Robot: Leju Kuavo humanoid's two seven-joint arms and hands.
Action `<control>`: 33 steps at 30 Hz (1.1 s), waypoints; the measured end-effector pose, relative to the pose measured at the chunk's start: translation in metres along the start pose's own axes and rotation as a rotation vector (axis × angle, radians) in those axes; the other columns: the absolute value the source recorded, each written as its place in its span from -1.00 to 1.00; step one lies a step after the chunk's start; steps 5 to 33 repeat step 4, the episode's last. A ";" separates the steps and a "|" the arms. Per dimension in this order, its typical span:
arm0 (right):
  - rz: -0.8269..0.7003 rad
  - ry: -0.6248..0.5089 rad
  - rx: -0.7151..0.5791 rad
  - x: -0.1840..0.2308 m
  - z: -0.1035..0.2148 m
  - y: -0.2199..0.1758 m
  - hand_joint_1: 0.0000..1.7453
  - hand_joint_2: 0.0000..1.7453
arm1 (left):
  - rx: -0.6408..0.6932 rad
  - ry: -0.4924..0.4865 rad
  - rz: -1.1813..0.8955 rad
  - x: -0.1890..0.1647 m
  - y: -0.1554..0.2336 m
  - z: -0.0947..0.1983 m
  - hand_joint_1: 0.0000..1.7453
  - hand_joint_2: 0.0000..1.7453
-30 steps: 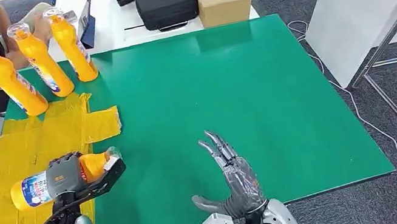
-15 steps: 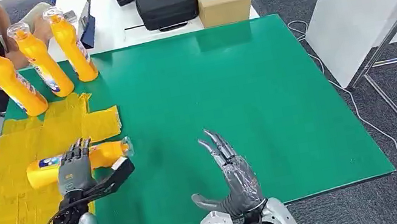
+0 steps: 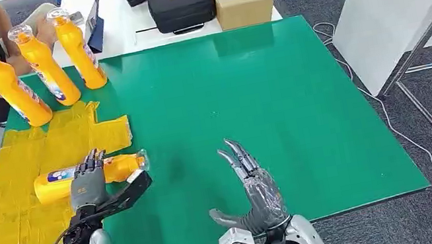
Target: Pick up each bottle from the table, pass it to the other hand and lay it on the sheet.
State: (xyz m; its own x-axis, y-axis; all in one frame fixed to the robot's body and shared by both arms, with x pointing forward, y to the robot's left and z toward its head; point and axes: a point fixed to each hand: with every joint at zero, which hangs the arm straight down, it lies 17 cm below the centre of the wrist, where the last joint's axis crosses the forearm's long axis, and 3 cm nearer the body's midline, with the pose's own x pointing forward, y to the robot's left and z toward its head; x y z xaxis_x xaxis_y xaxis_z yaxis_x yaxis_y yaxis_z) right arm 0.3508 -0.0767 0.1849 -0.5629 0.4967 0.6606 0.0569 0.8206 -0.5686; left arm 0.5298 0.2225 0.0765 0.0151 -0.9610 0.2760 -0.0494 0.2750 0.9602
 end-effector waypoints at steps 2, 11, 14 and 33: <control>-0.002 0.004 -0.004 -0.001 0.000 -0.001 -1.00 1.00 | 0.023 -0.011 0.006 0.003 0.004 0.002 -1.00 1.00; -0.007 0.014 -0.010 -0.002 0.000 -0.002 -1.00 1.00 | 0.118 -0.029 -0.021 0.010 0.026 0.006 -1.00 1.00; -0.007 0.014 -0.010 -0.002 0.000 -0.002 -1.00 1.00 | 0.118 -0.029 -0.021 0.010 0.026 0.006 -1.00 1.00; -0.007 0.014 -0.010 -0.002 0.000 -0.002 -1.00 1.00 | 0.118 -0.029 -0.021 0.010 0.026 0.006 -1.00 1.00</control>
